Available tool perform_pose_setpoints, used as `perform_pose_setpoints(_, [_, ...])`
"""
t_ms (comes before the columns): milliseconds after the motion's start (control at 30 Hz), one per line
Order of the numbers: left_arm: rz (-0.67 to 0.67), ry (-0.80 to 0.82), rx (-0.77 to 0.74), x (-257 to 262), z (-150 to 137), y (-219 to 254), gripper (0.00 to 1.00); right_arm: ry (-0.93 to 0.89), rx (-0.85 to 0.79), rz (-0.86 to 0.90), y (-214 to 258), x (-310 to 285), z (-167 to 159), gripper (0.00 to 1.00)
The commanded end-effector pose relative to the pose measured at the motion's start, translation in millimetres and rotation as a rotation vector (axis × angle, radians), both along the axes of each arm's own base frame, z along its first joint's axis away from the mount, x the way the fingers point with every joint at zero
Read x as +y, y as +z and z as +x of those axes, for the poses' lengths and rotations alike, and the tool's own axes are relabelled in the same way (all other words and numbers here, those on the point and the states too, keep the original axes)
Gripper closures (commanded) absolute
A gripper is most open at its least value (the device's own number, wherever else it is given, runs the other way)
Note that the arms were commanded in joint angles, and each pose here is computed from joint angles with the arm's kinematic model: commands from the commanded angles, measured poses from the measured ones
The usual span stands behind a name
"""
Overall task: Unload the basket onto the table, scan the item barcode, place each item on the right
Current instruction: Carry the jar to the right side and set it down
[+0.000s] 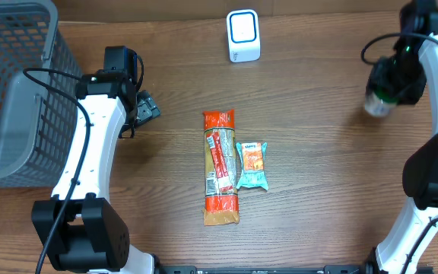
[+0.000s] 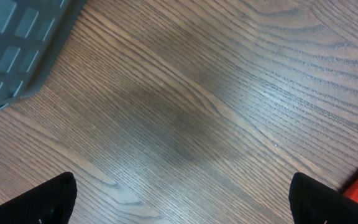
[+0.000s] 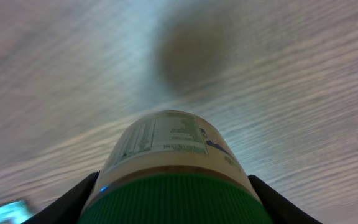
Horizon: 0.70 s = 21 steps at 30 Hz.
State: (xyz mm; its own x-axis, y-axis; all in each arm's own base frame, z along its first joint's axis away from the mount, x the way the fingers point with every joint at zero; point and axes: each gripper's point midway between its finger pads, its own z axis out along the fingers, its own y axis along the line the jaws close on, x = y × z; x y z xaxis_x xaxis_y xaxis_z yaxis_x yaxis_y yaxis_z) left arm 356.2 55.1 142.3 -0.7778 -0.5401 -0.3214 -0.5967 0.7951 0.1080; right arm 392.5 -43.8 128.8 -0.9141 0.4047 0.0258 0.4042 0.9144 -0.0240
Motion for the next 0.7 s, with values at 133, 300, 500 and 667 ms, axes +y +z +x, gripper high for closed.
perform_pose_setpoints(133, [0.016,-0.013,-0.031,0,3,12,0.0,0.006,0.123,-0.041,-53,-5,-32,0.85])
perform_pose_setpoints(300, [0.016,-0.013,-0.031,0,3,12,0.0,0.008,0.157,-0.038,-78,-4,-44,0.85])
perform_pose_setpoints(500, [0.016,-0.013,-0.031,0,3,12,0.0,0.012,0.183,-0.062,-97,-7,-55,0.84])
perform_pose_setpoints(667, [0.016,-0.013,-0.031,0,3,12,0.0,0.016,0.166,-0.068,-100,-9,-51,0.65])
